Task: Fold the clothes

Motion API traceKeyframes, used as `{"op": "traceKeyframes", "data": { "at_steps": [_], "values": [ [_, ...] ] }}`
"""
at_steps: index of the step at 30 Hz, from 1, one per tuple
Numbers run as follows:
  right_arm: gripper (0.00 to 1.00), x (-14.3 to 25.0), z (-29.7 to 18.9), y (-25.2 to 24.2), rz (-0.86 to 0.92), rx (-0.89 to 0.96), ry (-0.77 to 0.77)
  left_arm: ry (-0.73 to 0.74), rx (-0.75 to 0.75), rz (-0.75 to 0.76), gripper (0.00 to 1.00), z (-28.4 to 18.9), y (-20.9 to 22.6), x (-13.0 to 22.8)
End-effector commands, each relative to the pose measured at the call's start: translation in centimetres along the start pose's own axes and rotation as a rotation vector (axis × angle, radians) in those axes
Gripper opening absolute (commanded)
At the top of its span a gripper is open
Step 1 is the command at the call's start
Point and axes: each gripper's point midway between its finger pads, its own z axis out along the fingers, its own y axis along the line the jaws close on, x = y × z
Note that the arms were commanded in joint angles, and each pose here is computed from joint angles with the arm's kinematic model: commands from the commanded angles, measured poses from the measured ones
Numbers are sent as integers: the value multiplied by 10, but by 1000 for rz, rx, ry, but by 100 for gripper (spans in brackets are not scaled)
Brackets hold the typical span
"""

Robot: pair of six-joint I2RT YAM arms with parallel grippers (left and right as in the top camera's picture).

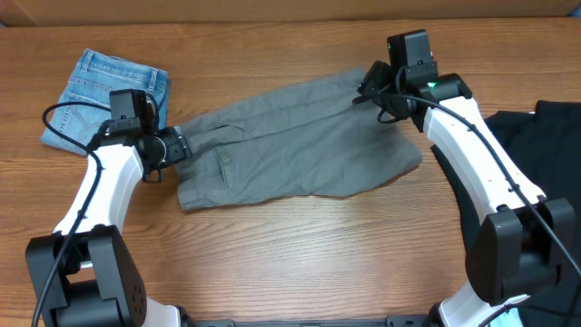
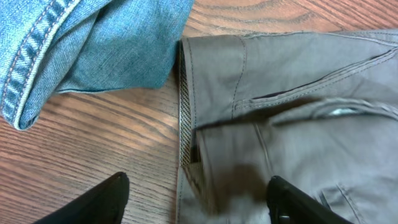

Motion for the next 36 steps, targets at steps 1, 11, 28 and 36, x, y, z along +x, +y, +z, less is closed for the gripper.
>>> {"op": "traceKeyframes", "data": {
  "at_steps": [1, 11, 28, 36],
  "values": [
    [66, -16, -17, 3, -115, -8, -45, -18, -6, 60, 77, -11, -2, -11],
    [70, 17, -39, -74, -78, 208, 164, 190, 129, 190, 57, -25, -24, 33],
    [93, 68, 23, -162, -97, 275, 377, 279, 200, 398, 36, 19, -43, 112],
    [74, 97, 58, -173, -79, 193, 347, 265, 115, 409, 39, 34, -23, 123]
  ]
}}
